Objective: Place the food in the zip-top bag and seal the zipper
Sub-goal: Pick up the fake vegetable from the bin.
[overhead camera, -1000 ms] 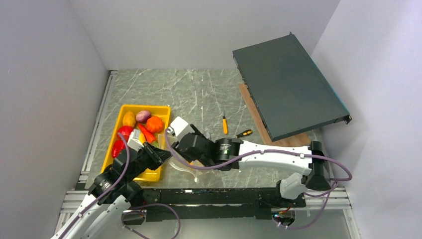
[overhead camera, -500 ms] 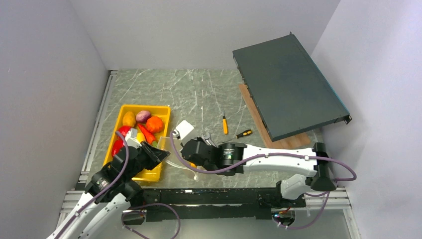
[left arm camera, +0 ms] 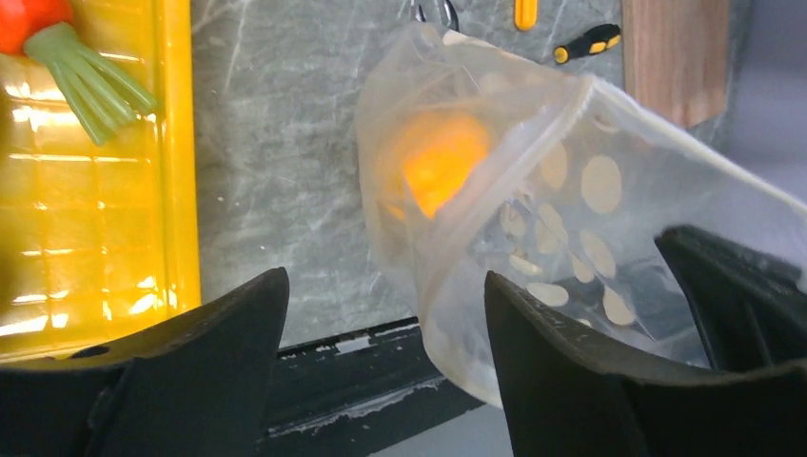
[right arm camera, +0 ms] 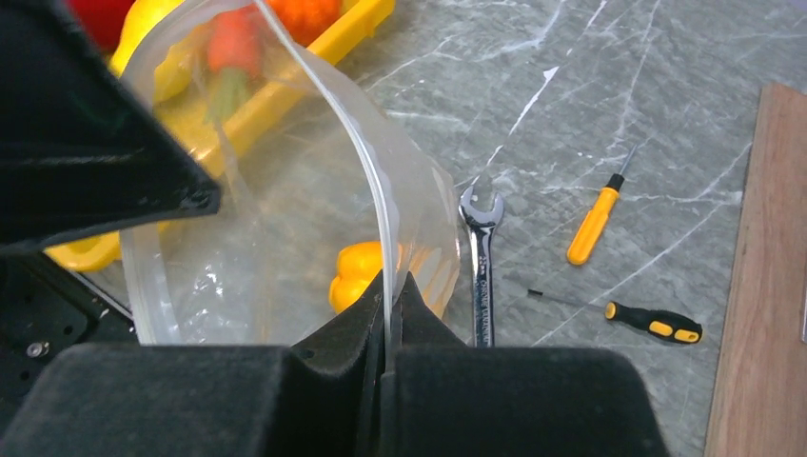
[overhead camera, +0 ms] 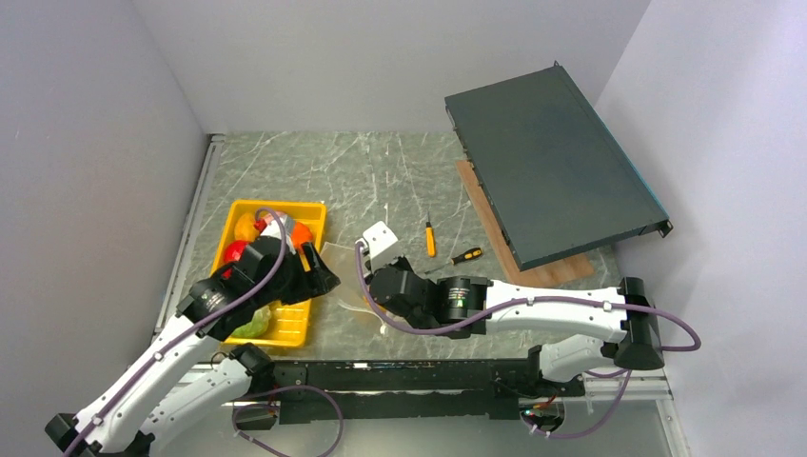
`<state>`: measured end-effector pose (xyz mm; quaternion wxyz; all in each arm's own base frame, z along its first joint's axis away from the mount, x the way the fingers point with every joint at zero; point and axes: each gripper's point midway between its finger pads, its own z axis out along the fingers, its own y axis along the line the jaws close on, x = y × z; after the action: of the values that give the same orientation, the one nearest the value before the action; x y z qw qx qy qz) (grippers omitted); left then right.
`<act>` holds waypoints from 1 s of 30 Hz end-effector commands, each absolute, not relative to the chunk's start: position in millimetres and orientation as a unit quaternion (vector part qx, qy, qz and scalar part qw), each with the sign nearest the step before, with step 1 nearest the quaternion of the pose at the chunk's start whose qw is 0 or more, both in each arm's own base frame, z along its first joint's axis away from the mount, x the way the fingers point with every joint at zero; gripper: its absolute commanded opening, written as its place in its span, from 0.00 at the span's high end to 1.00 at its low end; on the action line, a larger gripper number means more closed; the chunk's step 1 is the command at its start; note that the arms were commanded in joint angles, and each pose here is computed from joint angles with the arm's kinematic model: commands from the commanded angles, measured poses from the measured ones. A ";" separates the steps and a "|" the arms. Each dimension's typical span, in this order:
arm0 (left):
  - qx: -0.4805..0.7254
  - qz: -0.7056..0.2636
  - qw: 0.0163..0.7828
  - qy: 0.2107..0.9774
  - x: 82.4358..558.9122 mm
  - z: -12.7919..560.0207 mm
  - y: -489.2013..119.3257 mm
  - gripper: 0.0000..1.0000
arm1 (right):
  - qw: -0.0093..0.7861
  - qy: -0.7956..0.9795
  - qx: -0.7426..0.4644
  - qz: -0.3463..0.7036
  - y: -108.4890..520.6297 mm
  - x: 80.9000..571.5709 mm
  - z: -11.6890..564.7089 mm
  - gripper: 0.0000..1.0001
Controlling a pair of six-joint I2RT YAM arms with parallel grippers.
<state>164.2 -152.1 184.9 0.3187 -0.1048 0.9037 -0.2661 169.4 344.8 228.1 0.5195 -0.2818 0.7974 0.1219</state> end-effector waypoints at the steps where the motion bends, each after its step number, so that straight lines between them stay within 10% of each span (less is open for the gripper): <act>1: -0.067 -0.287 0.336 0.895 154.4 196.3 -151.2 0.13 | 0.548 0.793 -0.227 0.140 338.8 187.3 247.1 1.00; 7: -0.057 -0.285 0.367 0.884 136.1 215.8 -129.5 0.01 | 0.551 0.792 -0.229 0.132 334.3 194.9 239.1 1.00; 18: -0.244 -0.019 0.343 0.907 129.4 171.8 -30.3 0.00 | 0.550 0.778 -0.253 0.169 346.7 188.7 239.4 1.00; 30: -0.344 0.045 0.418 0.840 141.8 162.3 11.0 0.00 | 0.536 0.780 -0.267 0.183 352.6 182.6 234.4 1.00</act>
<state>134.8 -3.9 164.6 0.3873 -0.3167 0.8657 0.0177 184.1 346.9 218.3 0.5258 -0.2766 0.7899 0.1521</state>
